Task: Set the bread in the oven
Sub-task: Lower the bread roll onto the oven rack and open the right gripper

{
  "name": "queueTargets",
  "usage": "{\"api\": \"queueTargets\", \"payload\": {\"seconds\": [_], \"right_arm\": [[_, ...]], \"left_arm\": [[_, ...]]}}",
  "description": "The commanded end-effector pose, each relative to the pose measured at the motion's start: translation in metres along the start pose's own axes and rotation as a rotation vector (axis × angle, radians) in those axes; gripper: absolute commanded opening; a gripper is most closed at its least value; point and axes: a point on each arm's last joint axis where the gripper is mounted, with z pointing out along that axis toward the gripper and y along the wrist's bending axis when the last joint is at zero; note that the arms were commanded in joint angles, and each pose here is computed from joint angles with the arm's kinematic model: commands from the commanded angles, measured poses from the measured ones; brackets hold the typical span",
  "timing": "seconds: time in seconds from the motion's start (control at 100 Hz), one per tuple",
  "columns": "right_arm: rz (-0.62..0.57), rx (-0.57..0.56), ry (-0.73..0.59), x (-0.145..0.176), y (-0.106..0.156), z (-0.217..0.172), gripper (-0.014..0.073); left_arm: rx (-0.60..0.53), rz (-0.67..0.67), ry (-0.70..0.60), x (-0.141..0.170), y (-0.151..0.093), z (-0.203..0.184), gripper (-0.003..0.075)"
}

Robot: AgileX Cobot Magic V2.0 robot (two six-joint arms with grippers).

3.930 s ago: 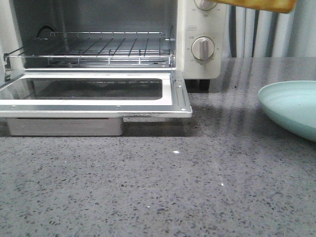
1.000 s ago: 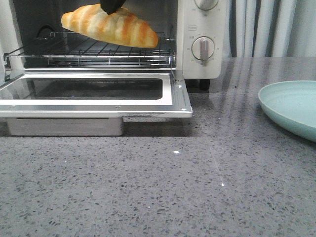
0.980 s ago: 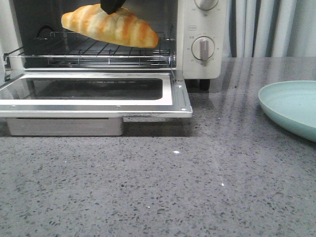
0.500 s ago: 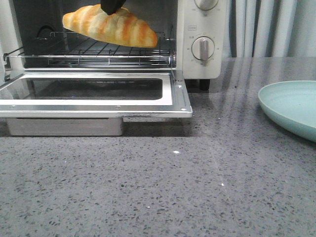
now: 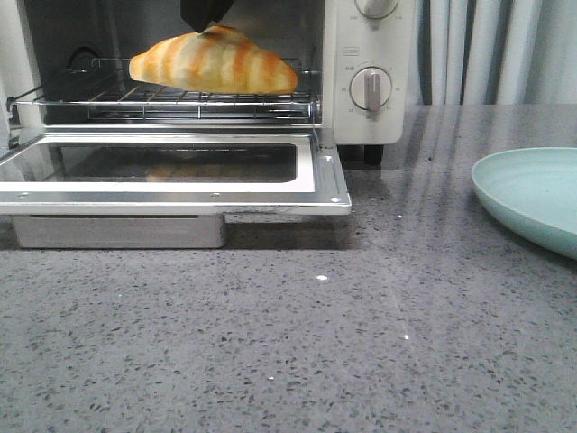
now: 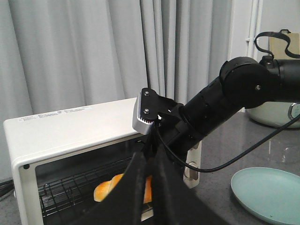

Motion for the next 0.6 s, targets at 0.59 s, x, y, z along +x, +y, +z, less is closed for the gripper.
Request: {"api": "queueTargets", "payload": {"seconds": [0.59], "right_arm": [[0.063,-0.013,-0.091,-0.0157,-0.0041,-0.0362,0.0174]], "left_arm": [[0.037,0.002,-0.096,-0.0165,-0.0028,-0.0024,-0.0020]]}}
